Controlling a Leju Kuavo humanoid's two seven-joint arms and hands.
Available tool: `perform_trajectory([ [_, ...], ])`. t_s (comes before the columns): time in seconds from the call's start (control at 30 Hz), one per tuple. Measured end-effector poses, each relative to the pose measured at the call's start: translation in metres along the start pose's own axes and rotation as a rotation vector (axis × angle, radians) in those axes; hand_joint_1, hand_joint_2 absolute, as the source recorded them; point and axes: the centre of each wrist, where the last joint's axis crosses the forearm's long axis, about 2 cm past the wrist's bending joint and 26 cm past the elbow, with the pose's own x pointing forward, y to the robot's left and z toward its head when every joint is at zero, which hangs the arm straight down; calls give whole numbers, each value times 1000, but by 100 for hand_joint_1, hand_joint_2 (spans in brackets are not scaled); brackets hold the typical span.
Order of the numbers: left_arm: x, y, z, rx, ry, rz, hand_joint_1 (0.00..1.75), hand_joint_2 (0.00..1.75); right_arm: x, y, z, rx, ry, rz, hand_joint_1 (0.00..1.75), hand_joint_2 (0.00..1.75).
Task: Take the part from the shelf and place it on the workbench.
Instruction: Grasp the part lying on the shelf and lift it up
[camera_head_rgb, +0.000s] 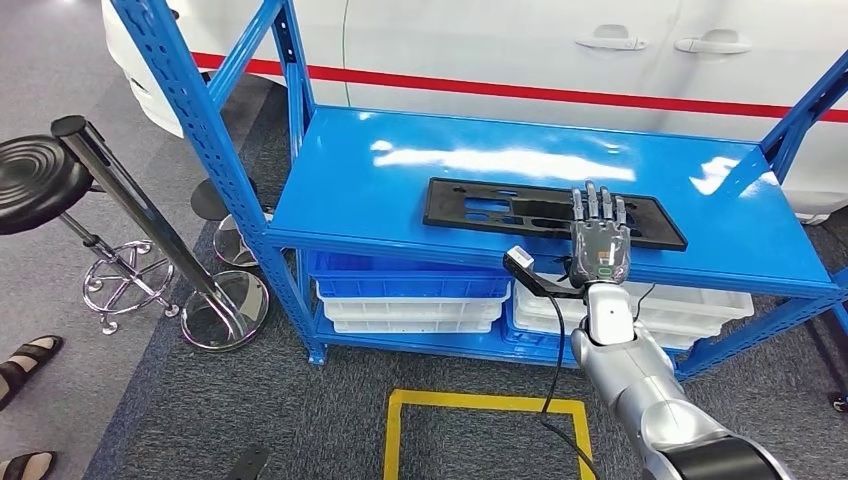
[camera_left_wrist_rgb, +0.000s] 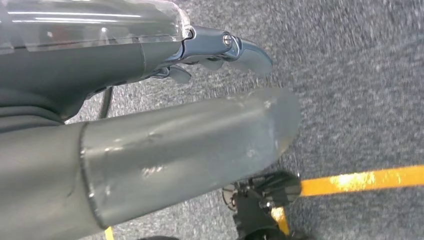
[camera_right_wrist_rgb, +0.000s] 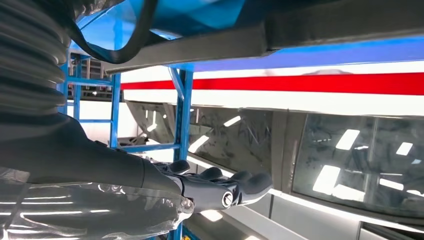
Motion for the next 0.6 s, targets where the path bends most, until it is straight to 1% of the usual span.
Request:
perform_trajectory([
  [0.6,-2,-2,1,-3,0,1,0,0,2,-1,-1,-2,-3,-2,0,175],
])
